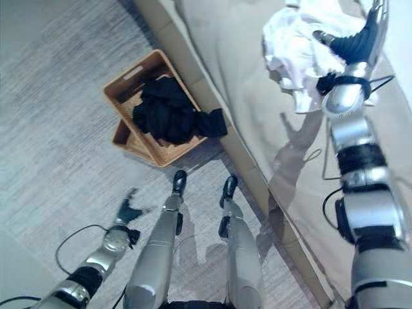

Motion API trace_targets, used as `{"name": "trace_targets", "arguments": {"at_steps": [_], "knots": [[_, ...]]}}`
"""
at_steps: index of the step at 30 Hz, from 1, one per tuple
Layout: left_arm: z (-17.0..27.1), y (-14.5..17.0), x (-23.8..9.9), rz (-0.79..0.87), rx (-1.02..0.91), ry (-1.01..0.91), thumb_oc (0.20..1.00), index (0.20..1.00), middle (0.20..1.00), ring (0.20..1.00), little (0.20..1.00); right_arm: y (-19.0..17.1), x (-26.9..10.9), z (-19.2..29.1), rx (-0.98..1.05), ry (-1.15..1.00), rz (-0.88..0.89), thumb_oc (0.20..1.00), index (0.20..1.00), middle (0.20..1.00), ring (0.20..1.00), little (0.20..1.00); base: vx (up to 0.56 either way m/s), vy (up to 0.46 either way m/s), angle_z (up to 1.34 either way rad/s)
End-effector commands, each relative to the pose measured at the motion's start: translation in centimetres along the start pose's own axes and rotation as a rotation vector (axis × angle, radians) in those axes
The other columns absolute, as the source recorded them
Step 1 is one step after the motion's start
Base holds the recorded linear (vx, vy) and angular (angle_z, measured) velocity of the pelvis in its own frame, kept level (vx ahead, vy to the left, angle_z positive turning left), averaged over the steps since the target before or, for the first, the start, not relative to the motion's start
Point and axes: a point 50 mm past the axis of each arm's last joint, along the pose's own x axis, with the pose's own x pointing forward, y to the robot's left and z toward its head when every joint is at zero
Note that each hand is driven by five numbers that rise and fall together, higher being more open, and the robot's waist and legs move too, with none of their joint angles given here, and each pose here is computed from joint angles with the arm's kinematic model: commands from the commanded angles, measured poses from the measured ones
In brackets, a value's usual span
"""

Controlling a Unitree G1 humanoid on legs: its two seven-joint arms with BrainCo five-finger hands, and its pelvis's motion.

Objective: Pick up clothes into the bucket

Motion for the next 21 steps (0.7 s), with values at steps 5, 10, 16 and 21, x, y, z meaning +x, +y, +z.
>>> {"name": "trace_targets", "arguments": {"at_steps": [5,10,16,21], "knots": [[4.5,-2.4,0.4,-0.035,-0.298,-0.131,1.000,1.000,1.000,1.000,1.000,-3.2,1.2,-3.4,-0.243,0.130,0.079,1.000,1.000,1.000,1.000,1.000,0.01,-0.115,0.20],[6.8,-3.1,0.8,-0.058,-0.369,-0.183,1.000,1.000,1.000,1.000,1.000,-4.3,0.5,-6.5,-0.360,0.278,0.124,1.000,1.000,1.000,1.000,1.000,0.00,-0.084,0.12],[5.7,-3.2,0.8,-0.049,-0.407,-0.114,1.000,1.000,1.000,1.000,1.000,-4.9,-0.3,-8.4,-0.411,0.400,0.167,0.900,0.900,0.900,0.900,0.900,-0.01,-0.048,0.06],[5.3,-3.7,0.9,-0.059,-0.401,-0.082,1.000,1.000,1.000,1.000,1.000,-5.0,-0.5,-8.9,-0.456,0.407,0.172,0.200,0.200,0.200,0.200,0.200,-0.01,-0.028,0.00]]}}
